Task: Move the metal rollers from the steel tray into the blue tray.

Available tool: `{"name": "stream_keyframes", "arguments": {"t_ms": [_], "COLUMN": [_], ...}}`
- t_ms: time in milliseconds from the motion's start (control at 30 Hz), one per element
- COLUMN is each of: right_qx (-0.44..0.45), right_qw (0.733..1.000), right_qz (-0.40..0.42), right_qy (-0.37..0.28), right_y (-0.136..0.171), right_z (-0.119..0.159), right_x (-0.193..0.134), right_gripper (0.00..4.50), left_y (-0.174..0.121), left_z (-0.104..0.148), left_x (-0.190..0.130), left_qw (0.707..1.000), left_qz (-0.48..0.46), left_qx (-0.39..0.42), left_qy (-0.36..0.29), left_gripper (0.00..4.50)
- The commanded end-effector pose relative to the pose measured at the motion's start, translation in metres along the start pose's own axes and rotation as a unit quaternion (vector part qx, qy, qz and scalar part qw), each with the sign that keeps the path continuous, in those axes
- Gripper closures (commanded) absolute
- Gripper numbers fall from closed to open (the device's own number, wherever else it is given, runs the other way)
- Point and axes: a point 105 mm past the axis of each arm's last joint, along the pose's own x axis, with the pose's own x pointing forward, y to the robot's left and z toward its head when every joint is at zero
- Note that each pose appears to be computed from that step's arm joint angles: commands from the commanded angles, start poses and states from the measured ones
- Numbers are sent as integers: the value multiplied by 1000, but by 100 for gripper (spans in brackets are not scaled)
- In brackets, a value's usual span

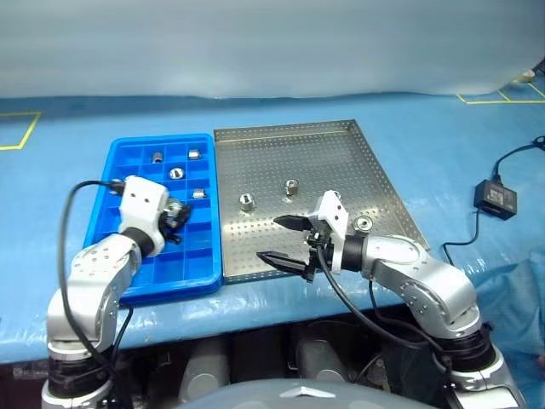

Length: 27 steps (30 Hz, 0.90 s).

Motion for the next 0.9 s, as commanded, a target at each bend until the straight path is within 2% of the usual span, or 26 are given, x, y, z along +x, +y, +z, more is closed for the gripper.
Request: {"name": "stream_keyframes", "arguments": {"t_ms": [33, 400, 667, 800, 900], "right_qx": [-12, -6, 2, 0, -2], "right_qw": [1000, 999, 999, 998, 998], "right_qz": [-4, -24, -39, -53, -64], "right_qy": [-14, -24, -26, -21, -14], "right_y": [-1, -1, -1, -4, -7], "right_z": [7, 8, 5, 4, 2], "right_x": [2, 1, -1, -2, -4], "right_gripper": [0, 0, 0, 0, 0], "left_y": [31, 40, 41, 22, -24], "left_z": [7, -2, 8, 39, 62], "left_x": [-5, 20, 23, 24, 29], "left_qw": [994, 988, 984, 983, 983], "left_qz": [103, 148, 160, 110, -19], "left_qx": [-17, -41, -59, -82, -86], "left_qy": [-18, -6, -41, -122, -163], "left_gripper": [265, 265, 4, 1, 1]}}
